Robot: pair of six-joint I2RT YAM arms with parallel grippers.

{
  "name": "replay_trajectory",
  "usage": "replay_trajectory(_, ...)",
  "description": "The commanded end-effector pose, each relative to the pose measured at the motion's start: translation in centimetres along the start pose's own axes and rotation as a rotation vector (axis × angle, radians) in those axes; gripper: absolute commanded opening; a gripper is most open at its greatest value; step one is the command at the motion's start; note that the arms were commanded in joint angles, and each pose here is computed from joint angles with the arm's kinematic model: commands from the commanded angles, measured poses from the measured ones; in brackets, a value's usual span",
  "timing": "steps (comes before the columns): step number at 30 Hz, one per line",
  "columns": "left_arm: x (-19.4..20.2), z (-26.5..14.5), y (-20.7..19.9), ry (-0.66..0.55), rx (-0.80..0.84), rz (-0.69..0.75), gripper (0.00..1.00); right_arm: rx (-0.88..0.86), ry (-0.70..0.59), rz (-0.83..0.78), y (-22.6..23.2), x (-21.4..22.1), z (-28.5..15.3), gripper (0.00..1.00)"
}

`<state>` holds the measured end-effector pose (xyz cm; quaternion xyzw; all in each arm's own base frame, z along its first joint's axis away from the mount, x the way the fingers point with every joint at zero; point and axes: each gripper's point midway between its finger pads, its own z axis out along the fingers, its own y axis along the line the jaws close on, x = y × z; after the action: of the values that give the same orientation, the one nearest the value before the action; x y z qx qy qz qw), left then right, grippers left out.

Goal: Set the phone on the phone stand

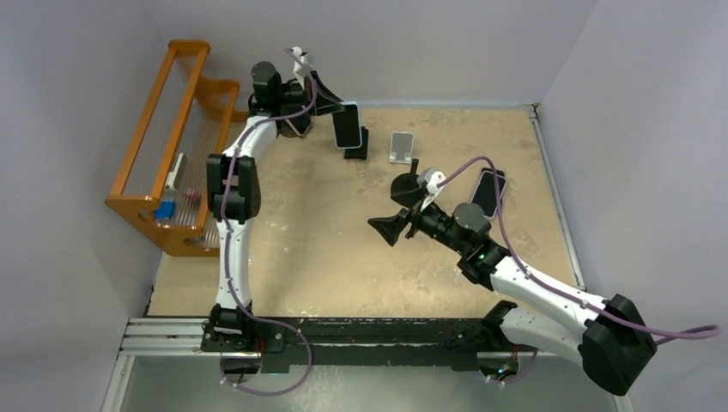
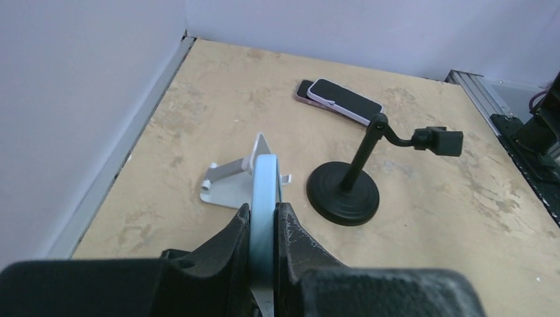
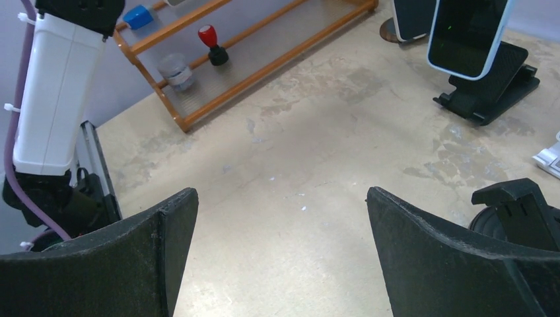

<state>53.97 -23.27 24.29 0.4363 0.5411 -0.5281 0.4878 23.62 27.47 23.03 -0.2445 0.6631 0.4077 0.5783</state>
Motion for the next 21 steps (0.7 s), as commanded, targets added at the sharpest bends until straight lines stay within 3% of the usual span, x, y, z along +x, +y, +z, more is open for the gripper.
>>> replay_trajectory(1,-2.9,0.8,-0.1,0.009,0.084,0.079,0.00,-0.042,-0.062,-0.053,0.3,-2.8,1.4,0.99)
replay_trajectory(21,1.6,2.5,3.8,-0.026,0.028,0.073,0.00,-0.069,0.015,-0.020,-2.1,0.3,2.9,0.99)
